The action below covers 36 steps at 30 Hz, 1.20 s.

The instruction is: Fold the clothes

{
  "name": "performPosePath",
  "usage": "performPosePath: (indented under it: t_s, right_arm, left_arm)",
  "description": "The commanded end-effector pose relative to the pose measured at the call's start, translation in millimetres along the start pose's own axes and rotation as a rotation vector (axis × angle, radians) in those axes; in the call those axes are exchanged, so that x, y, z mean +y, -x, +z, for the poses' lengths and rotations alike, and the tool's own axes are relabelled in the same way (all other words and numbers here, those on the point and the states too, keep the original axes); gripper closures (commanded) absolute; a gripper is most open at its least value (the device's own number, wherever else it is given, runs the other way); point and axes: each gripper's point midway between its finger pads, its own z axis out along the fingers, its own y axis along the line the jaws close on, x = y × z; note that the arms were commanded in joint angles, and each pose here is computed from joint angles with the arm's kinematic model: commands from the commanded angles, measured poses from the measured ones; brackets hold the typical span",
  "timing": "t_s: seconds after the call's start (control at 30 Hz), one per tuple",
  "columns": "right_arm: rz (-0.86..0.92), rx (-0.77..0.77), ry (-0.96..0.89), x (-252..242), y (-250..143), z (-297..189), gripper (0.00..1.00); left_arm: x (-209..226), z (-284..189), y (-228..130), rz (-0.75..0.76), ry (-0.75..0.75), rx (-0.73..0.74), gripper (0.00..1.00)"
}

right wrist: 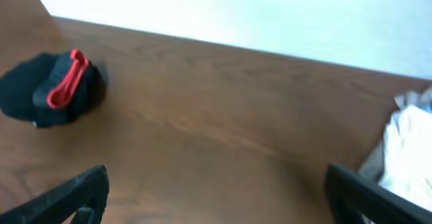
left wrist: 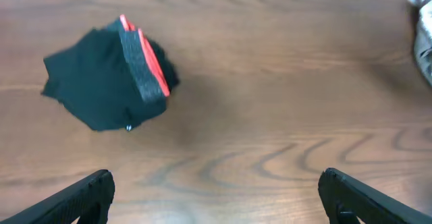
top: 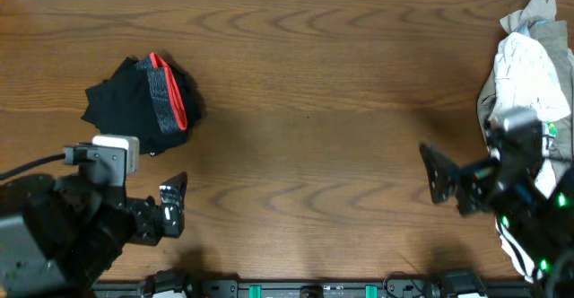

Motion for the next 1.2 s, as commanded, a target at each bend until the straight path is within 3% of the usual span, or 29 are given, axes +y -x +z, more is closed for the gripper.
performPosePath:
  t_s: [0.0,0.4,0.6,0.7,0.87,1.17]
  right_arm:
    - [-0.011,0.011,-0.038,-4.2,-9.2,-11.0,0.01]
    - [0.043,0.270,-0.030,0.1,-75.1,-23.8,0.01]
    - [0.046,0.325,-0.027,1.9,-91.3,-29.0,0.01]
    - [0.000,0.269,-0.094,-11.4,-84.0,-23.9,0.01]
    - [-0.063,-0.003,-0.141,-26.1,-56.0,7.1,0.01]
    - [-0.059,0.001,-0.202,-48.5,-149.8,58.0,0.01]
  left_arm:
    - [3.9,5.1,-2.3,-0.013,0.012,0.025,0.02]
    - [3.9,5.2,-2.4,-0.013,0.012,0.025,0.02]
    - [3.9,5.2,-2.3,-0.013,0.012,0.025,0.02]
    - [3.9,5.2,-2.3,-0.013,0.012,0.025,0.02]
    - [3.9,5.2,-2.3,-0.013,0.012,0.025,0.02]
    - [3.9,5.2,-2.3,-0.014,0.012,0.025,0.02]
